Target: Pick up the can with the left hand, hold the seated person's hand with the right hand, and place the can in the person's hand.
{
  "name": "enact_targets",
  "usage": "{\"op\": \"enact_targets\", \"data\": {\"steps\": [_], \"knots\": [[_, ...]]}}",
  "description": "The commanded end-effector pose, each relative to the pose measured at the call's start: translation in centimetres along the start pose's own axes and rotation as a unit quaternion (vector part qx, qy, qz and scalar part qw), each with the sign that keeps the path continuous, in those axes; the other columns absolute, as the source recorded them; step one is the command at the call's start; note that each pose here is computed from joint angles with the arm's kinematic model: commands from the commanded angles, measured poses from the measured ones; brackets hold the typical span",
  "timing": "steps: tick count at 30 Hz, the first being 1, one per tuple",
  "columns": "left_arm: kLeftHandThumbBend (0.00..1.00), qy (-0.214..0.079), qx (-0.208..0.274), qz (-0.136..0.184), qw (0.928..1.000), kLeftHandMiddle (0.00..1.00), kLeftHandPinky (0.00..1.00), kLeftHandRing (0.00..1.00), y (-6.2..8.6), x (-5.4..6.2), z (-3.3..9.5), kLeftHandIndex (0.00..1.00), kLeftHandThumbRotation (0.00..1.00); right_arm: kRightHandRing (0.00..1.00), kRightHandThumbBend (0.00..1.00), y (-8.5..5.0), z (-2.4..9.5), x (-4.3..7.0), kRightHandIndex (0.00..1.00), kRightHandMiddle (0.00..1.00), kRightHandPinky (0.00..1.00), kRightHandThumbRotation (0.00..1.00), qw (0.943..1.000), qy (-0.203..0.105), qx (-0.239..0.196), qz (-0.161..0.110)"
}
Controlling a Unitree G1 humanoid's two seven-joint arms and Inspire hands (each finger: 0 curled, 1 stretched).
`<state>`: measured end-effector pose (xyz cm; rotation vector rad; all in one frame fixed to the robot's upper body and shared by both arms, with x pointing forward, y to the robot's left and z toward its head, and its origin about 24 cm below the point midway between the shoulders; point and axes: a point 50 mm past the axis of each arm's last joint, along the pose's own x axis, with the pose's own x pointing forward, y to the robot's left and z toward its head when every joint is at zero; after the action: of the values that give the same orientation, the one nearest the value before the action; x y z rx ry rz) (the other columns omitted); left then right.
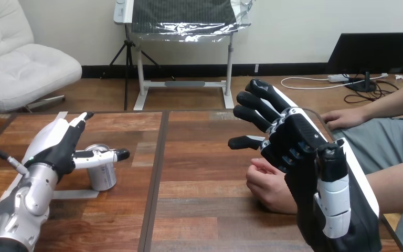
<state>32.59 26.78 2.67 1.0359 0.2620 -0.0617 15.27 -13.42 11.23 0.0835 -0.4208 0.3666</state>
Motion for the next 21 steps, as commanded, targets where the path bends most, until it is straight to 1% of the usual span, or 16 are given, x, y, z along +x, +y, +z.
{"op": "enact_targets", "data": {"steps": [1,21], "knots": [[0.89,-0.018,-0.002,0.029,0.9994,0.97,0.73,0.93,1.98,1.20,1.85,0.96,0.62,0.87,0.74,-0.06,1.36,0.71,0.89,0.88,0.69,1.00,0.9991,-0.042,-0.004,0.004],[0.89,-0.003,-0.010,0.009,0.9999,0.91,0.70,0.88,1.29,1.42,1.62,0.92,0.57,0.88,0.73,-0.10,1.48,0.66,0.90,0.89,0.70,1.00,0.9991,-0.043,-0.004,0.004]]}}
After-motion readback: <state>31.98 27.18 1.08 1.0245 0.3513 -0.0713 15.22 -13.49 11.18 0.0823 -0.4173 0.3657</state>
